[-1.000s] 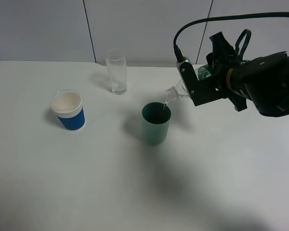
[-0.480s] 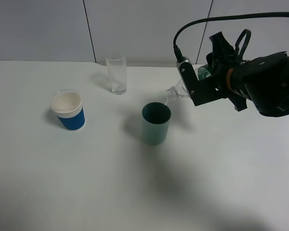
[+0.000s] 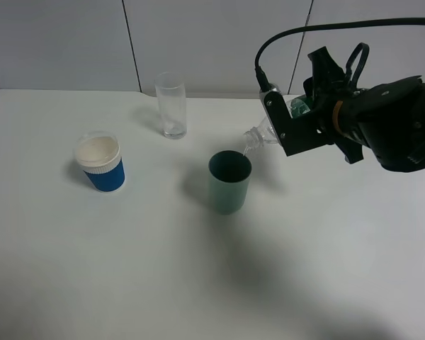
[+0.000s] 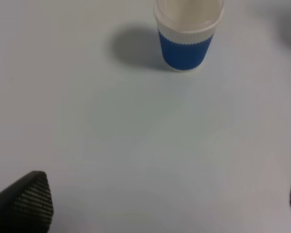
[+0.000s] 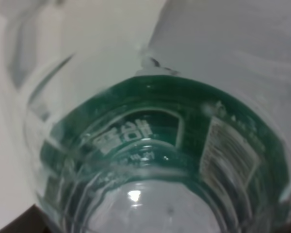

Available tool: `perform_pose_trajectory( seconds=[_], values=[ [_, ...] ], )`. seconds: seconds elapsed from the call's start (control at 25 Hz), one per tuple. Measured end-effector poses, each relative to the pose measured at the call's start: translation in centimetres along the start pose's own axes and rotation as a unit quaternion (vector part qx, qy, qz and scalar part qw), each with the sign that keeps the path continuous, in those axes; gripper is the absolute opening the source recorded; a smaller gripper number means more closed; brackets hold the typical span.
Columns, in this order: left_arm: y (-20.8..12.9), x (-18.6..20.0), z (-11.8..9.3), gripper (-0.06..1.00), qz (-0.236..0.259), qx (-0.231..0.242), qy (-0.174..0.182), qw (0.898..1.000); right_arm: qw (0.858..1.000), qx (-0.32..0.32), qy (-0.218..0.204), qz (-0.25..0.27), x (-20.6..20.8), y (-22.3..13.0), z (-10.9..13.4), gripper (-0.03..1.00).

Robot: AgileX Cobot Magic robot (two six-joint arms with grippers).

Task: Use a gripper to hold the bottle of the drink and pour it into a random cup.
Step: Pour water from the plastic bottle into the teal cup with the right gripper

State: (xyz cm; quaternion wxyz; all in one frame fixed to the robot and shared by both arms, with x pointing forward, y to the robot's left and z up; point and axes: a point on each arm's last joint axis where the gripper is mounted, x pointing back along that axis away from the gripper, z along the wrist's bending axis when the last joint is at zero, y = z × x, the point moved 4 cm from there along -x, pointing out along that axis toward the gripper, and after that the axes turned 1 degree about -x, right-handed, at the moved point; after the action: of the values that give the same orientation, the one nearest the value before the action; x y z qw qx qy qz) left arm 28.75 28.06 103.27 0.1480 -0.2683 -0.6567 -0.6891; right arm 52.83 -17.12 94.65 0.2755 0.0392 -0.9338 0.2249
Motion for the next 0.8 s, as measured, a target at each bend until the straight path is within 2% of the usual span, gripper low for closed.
perform_pose_trajectory(
  seconds=[0.8],
  values=[
    [0.0, 0.0, 0.0, 0.99, 0.0, 0.0, 0.0, 1.0, 1.0, 0.0, -0.001, 0.008, 0.0, -0.2, -0.03, 0.54]
  ],
)
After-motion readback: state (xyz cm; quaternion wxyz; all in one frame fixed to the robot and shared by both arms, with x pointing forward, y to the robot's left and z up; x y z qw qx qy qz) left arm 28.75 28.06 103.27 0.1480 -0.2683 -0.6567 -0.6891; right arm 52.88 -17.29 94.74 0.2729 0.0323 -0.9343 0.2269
